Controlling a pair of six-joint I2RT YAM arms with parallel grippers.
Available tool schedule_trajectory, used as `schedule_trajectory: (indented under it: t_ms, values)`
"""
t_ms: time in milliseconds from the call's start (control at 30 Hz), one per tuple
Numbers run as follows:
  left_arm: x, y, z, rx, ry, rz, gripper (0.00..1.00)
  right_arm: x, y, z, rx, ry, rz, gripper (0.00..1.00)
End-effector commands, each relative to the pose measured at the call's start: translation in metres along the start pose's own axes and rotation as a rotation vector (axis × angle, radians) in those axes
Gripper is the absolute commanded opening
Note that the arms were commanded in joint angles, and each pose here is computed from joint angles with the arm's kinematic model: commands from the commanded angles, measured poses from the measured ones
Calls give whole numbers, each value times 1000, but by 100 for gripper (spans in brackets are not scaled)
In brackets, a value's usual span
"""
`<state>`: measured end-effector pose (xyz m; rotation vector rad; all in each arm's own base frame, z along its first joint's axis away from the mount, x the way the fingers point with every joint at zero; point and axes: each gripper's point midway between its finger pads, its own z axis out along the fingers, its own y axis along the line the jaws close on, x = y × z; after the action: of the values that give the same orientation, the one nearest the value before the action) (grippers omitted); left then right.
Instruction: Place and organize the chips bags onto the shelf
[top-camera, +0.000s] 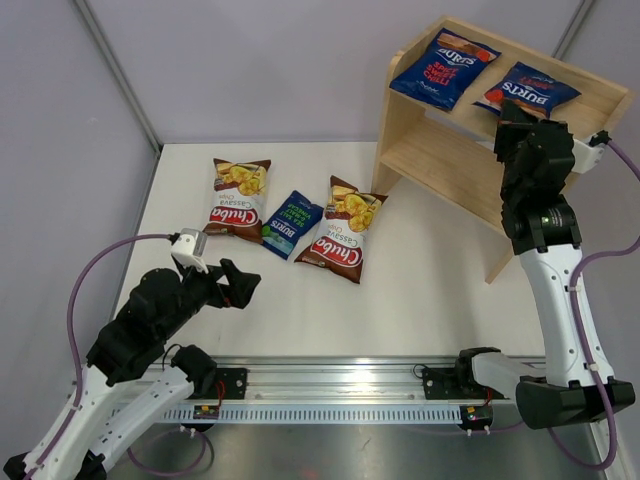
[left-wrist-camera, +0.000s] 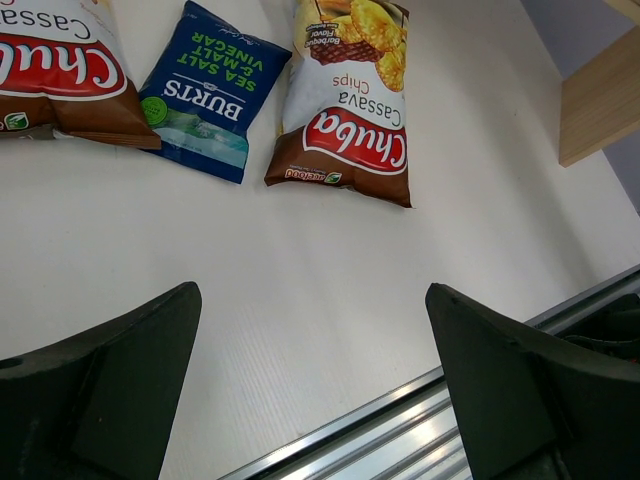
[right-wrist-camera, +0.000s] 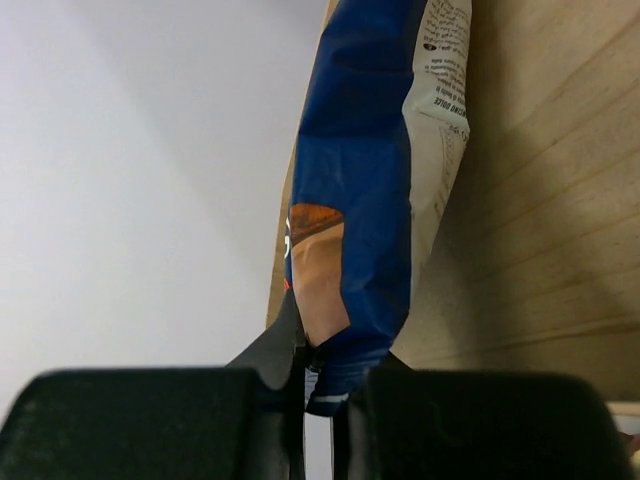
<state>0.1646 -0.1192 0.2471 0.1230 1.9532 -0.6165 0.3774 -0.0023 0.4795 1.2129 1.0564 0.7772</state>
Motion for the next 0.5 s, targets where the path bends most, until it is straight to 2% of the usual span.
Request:
schedule_trajectory:
  t_ms: [0, 167, 400, 433, 467]
  values:
    - [-8, 0, -1, -5, -36, -5, 99, 21, -2, 10, -13, 69, 61, 0]
    - [-7, -1, 0, -2, -32, -2, 99, 34, -4, 20, -1, 112, 34, 0]
    - [-7, 0, 0, -5, -37, -4, 99, 36, -21, 19, 64, 110, 46, 3]
    - [-8, 0, 0, -5, -37, -4, 99, 34, -23, 18, 75, 105, 55, 6]
    - [-7, 0, 1, -5, -32, -4, 99, 30, -25, 16, 84, 87, 55, 14]
